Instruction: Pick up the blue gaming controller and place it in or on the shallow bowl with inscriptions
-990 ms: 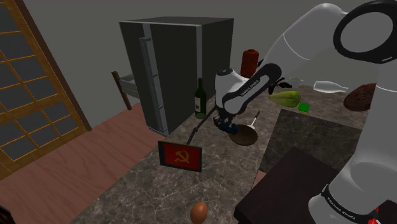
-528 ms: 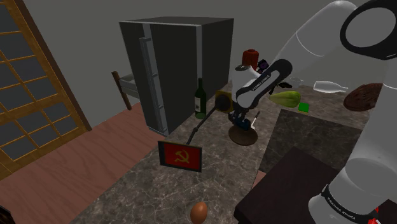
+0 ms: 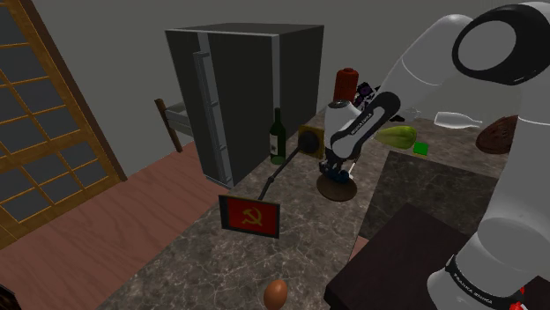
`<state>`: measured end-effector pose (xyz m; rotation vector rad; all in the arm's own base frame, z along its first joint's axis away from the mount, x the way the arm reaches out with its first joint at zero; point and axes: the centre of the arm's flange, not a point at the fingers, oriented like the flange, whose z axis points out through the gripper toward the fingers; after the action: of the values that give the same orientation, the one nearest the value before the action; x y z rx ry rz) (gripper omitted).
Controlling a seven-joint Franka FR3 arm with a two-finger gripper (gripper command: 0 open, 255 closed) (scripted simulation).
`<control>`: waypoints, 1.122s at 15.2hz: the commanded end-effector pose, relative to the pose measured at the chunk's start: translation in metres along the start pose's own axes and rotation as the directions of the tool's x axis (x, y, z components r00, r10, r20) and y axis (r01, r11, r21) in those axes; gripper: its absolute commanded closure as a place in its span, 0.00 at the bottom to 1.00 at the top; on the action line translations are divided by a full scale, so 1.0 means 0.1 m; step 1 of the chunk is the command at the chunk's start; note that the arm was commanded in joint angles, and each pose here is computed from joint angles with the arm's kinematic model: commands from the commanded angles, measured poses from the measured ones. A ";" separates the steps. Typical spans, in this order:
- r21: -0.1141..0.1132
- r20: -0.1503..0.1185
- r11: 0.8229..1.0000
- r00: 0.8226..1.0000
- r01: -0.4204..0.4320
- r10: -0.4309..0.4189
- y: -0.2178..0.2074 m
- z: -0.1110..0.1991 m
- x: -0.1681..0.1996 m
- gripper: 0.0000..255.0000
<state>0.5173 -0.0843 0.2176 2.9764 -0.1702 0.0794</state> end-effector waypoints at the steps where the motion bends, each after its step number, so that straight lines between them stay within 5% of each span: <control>1: 0.000 -0.001 1.000 1.000 0.000 0.000 -0.02 0.09 -0.01 1.00; 14: 0.000 -0.001 1.000 1.000 0.000 0.000 -0.06 0.37 -0.02 1.00; 15: 0.000 -0.001 1.000 1.000 0.000 0.000 -0.06 0.37 -0.02 0.00; 17: 0.000 -0.001 1.000 1.000 0.000 0.000 -0.07 0.37 -0.02 0.00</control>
<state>0.5173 -0.0837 0.1798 2.9765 -0.1699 0.0803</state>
